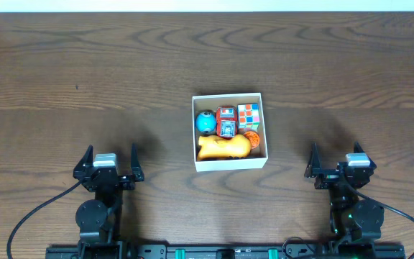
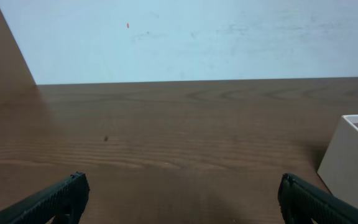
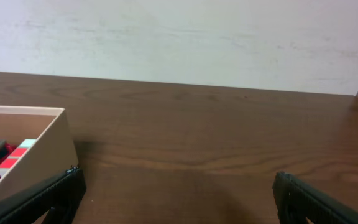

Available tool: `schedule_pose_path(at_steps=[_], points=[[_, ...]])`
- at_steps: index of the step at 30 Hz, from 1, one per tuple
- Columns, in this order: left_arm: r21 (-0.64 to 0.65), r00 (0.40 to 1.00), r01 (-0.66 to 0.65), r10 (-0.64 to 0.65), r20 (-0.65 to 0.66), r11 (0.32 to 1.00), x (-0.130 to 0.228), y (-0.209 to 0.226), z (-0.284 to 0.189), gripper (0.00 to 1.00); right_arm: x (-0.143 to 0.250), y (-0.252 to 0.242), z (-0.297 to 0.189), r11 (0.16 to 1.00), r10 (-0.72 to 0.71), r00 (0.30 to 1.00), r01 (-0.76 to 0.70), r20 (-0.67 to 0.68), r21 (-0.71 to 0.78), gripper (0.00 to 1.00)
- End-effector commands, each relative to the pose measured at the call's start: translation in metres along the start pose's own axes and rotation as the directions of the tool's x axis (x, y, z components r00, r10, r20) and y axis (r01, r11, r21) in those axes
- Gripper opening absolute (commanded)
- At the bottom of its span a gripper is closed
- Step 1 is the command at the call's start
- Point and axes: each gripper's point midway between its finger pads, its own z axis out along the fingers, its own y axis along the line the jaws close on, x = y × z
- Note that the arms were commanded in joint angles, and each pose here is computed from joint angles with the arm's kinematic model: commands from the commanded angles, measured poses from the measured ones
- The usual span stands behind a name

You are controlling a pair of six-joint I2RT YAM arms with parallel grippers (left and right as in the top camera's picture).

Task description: Pack container

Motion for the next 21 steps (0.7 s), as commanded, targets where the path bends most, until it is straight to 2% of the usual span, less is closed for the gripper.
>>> schedule_pose_path(at_steps=[1,6,21], points=[[-0.010,0.999,0.009,-0.010,-0.052,1.000,0.0168,0.0016,0.0006,0.98,0.0006,0.0017,-0.0002,1.000,-0.011,1.000,0.011,0.001,-0.008,0.99],[-0.011,0.995,0.080,-0.080,-0.051,0.997,0.0167,0.0011,0.0006,0.98,0.0006,0.0017,-0.0002,1.000,-0.011,1.000,0.011,0.001,-0.008,0.99],[0.025,0.996,0.076,-0.074,-0.050,0.997,0.0160,-0.0078,0.0004,0.98,0.0006,0.0017,-0.0002,1.000,-0.011,1.000,0.011,0.001,-0.008,0.99]])
